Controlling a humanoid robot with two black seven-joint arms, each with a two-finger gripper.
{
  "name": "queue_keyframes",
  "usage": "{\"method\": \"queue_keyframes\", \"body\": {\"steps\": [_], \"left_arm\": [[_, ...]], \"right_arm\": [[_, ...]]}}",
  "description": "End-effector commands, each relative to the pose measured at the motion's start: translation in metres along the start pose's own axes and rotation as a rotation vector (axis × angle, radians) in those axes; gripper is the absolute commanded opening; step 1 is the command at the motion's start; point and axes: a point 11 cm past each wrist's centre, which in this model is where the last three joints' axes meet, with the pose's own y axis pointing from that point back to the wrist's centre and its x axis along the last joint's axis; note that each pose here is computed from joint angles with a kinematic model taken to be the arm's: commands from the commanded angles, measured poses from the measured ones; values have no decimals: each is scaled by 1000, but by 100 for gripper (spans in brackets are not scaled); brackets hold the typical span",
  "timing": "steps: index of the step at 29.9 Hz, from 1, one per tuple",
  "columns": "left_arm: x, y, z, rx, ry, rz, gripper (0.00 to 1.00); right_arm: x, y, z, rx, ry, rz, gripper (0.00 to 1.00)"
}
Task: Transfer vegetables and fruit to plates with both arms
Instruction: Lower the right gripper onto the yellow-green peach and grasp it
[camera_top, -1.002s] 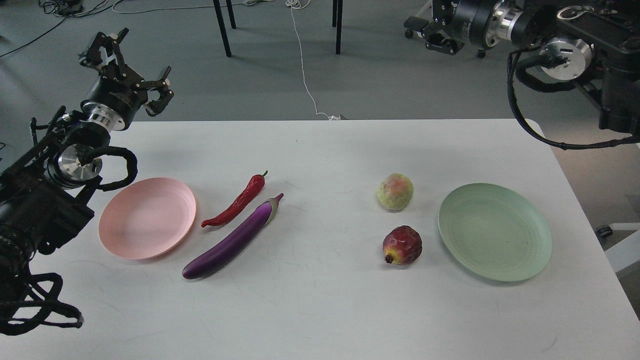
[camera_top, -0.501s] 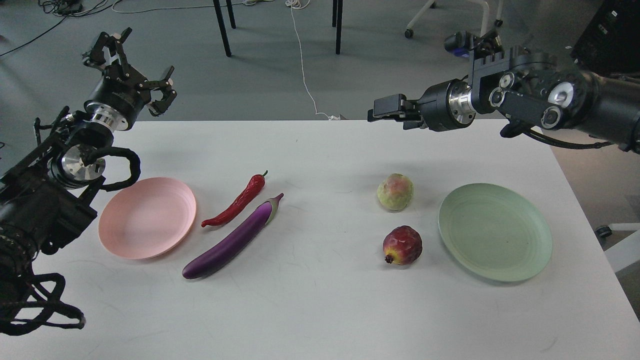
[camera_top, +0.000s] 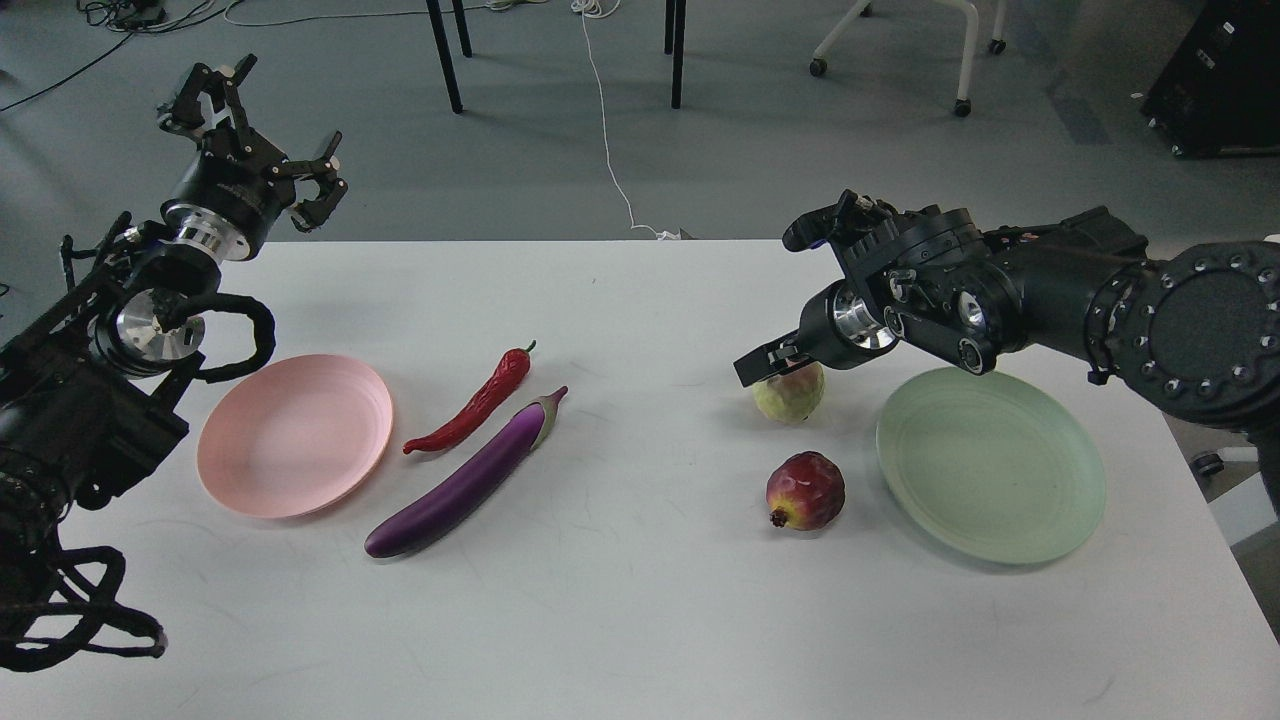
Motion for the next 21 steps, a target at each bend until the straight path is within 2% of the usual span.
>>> {"method": "queue_keyframes", "body": {"steps": [1,7,12,15,18,21], "left_arm": [[0,0,0,0,0,0,98],[0,0,0,0,0,0,98],[1,1,2,-2,-3,2,98],[6,4,2,1,-7,12,98],[9,6,5,-2,-13,19,98],[10,6,8,-5,-17,20,98]], "right_arm": [[-6,-2,6,-32,44,-21,92],[-13,-8,6,-23,39,-19,89],[-15,-9,6,-22,41,-21,68],[-16,-8,8,-18,34,-23,59],[-12,0,16,-25,20,-6,54],[-3,15,35,-53,-2,28,55]]}}
